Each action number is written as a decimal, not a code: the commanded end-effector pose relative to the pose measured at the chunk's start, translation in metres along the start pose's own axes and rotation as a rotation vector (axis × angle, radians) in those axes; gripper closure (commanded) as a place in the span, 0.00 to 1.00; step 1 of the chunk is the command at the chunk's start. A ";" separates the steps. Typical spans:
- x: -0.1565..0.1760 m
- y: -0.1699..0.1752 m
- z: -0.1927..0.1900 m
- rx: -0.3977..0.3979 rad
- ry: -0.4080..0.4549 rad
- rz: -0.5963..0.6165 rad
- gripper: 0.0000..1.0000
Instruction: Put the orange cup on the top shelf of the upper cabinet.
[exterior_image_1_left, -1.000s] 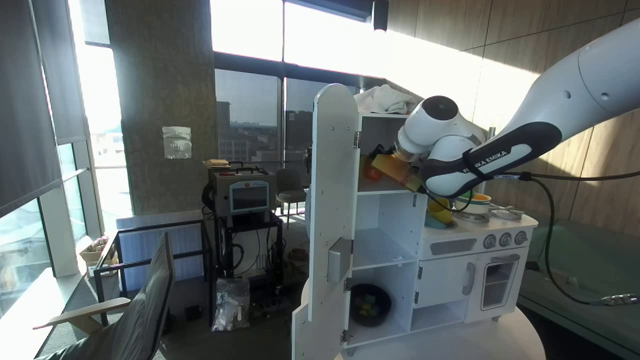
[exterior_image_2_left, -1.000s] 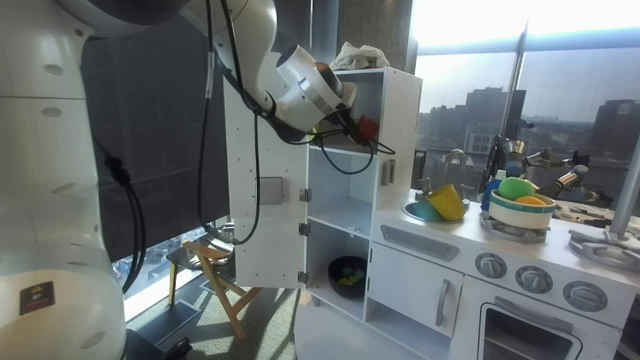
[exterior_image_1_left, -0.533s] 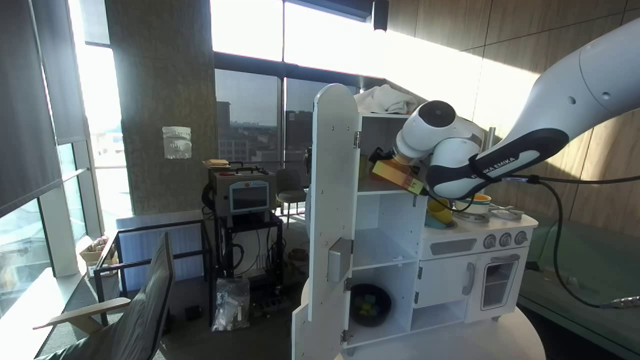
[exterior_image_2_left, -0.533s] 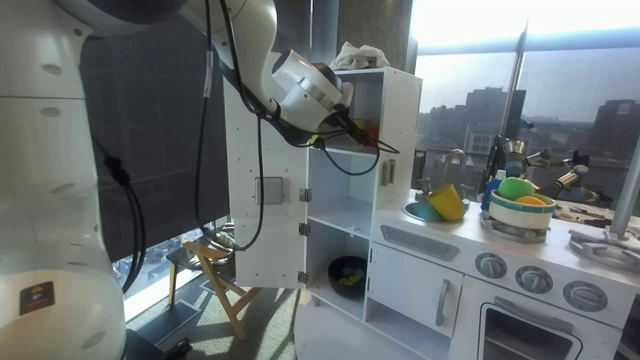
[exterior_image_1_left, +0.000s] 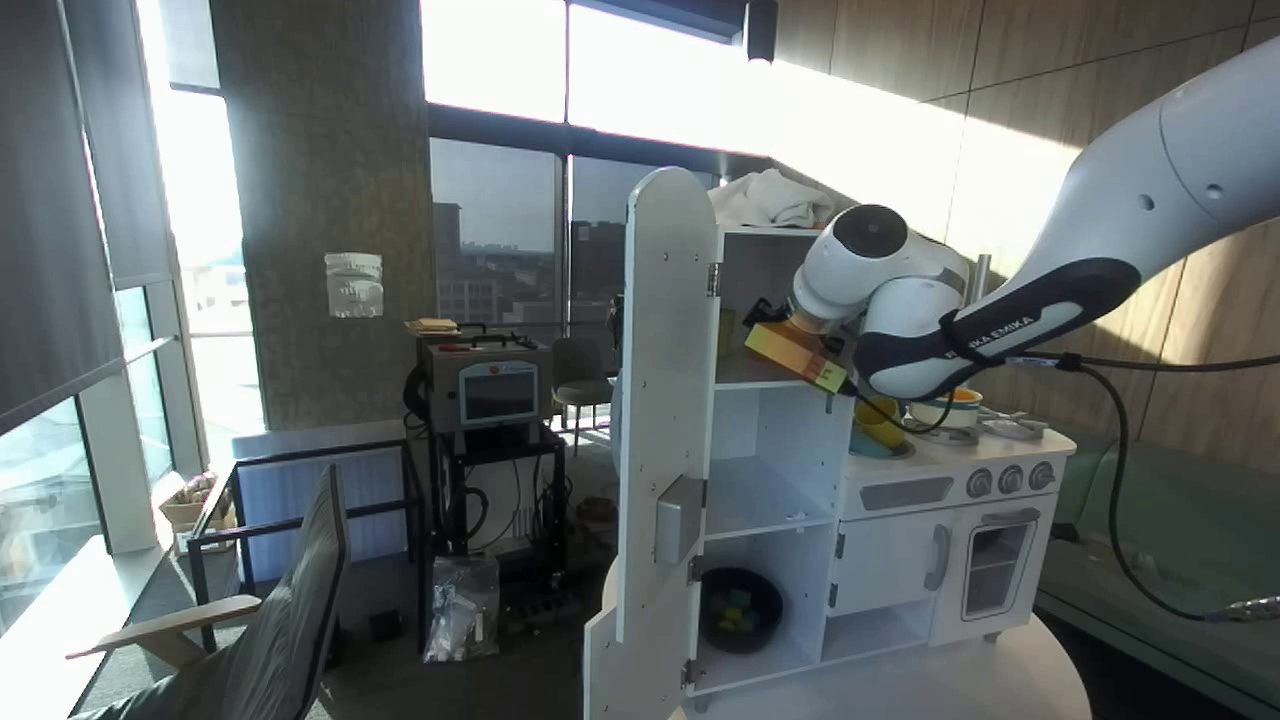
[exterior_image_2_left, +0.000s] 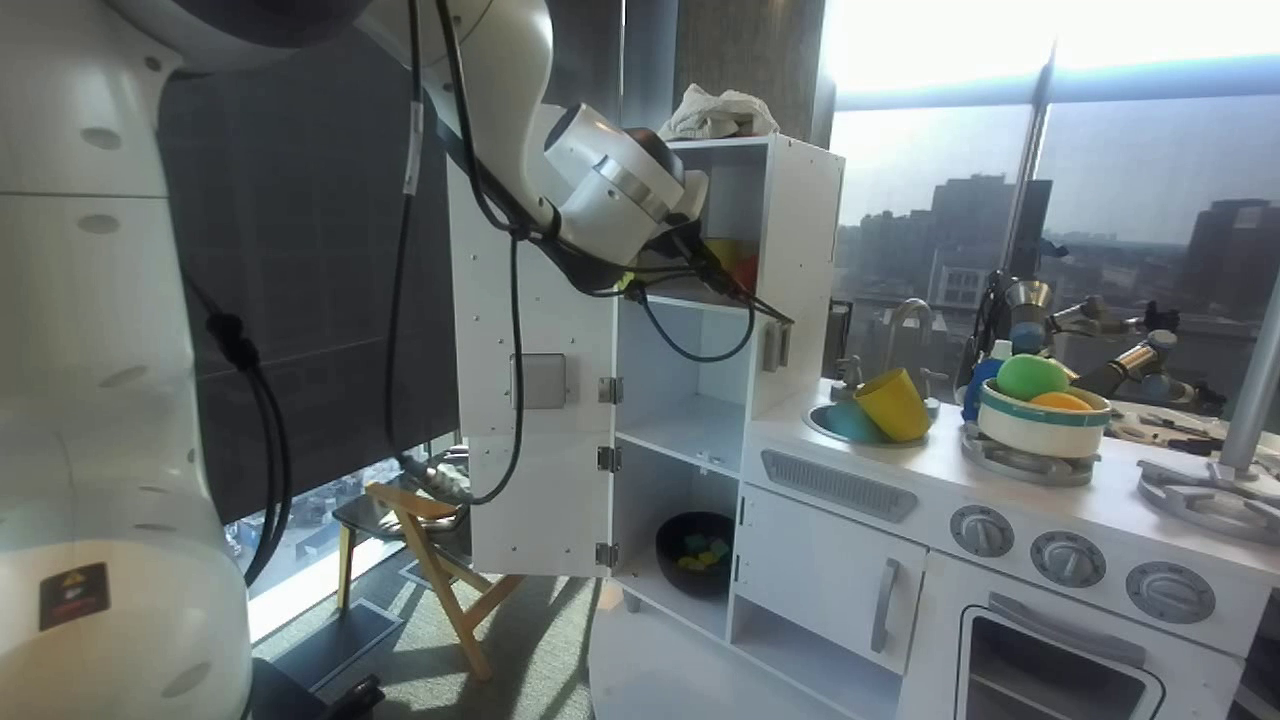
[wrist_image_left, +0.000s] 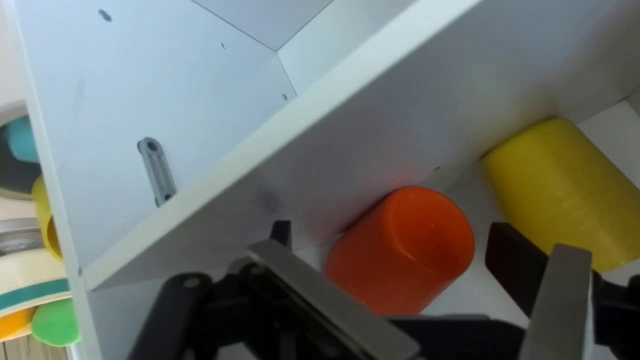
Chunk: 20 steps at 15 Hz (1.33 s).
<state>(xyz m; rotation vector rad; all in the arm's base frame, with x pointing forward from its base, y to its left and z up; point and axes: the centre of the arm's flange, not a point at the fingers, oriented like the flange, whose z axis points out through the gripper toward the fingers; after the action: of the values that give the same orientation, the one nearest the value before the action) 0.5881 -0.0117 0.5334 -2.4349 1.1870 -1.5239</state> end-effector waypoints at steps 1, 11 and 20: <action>0.018 0.016 -0.041 0.005 -0.173 0.052 0.00; 0.049 0.063 -0.114 0.090 -0.253 0.308 0.00; 0.110 0.137 -0.093 -0.213 -0.230 0.519 0.00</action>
<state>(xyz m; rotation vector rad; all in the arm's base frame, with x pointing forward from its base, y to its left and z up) 0.4495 -0.1255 0.6066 -2.1406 1.6708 -1.0270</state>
